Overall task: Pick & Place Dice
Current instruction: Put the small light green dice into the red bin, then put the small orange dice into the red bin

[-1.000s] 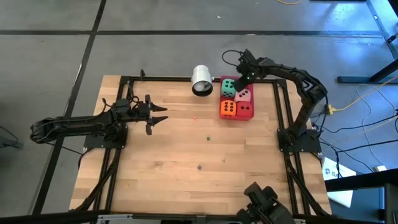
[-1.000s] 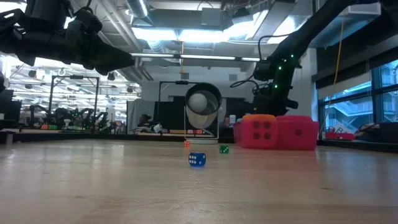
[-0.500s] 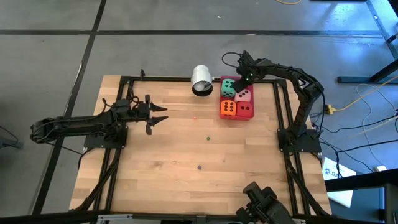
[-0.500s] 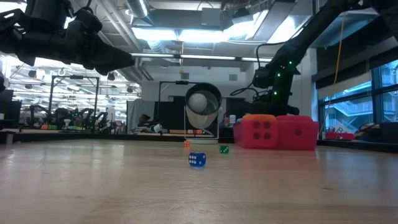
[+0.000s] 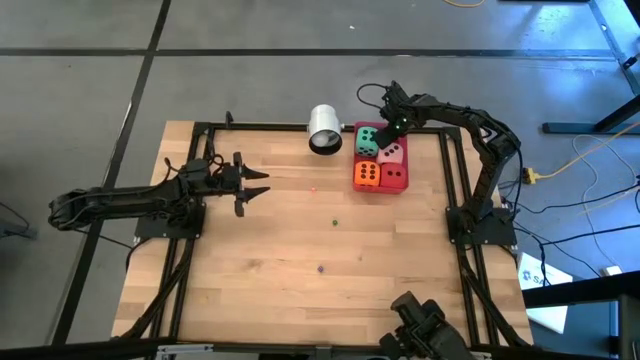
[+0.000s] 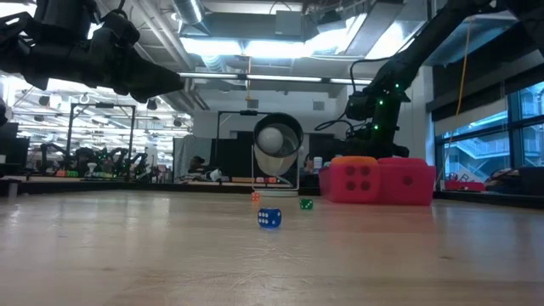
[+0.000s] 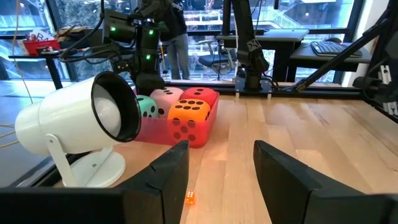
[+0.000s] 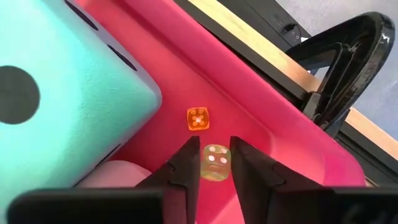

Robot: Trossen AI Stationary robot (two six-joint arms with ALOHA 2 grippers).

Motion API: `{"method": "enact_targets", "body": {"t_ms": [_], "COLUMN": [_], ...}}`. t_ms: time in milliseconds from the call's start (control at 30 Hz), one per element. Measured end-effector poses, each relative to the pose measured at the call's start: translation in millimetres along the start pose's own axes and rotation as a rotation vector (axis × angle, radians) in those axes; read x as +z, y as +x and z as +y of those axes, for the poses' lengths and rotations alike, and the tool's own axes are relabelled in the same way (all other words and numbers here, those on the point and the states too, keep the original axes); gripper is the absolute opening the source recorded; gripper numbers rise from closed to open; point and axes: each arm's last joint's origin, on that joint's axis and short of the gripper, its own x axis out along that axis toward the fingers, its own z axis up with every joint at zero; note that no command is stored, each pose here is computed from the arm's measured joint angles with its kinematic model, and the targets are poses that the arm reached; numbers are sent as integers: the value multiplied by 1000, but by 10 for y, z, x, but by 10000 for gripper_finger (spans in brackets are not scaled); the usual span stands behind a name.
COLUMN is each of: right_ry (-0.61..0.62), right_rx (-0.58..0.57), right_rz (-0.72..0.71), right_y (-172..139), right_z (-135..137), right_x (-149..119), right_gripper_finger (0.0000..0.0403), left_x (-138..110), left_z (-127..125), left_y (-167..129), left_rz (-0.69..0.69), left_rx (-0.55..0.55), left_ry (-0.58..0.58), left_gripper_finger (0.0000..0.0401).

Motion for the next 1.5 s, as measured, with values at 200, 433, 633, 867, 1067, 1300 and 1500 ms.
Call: {"method": "enact_targets", "body": {"t_ms": [200,433,633,867,1067,1300,1500], "right_ry": [0,-4,-7,-4,-25,-57,-164], "right_rx": [0,0,0,1,8,28,211], "right_rz": [-3,-17,-36,-18,-22,-164,-433], "right_y": [0,-3,-10,-155,-409,-978,-1578], "right_z": [0,0,0,17,97,196,326], "right_x": [3,16,40,123,140,58,-158], "right_gripper_finger": [123,164,175,176,176,176,176], "left_x": [0,0,-1,-6,-6,-33,-81], "left_z": [0,0,0,0,0,20,39], "left_y": [0,0,0,0,0,-1,-7], "left_rz": [0,0,2,7,7,41,94], "left_rx": [0,0,0,0,0,72,147], "left_ry": [0,0,-1,-2,-1,44,43], "left_gripper_finger": [173,173,173,173,173,173,173]}}
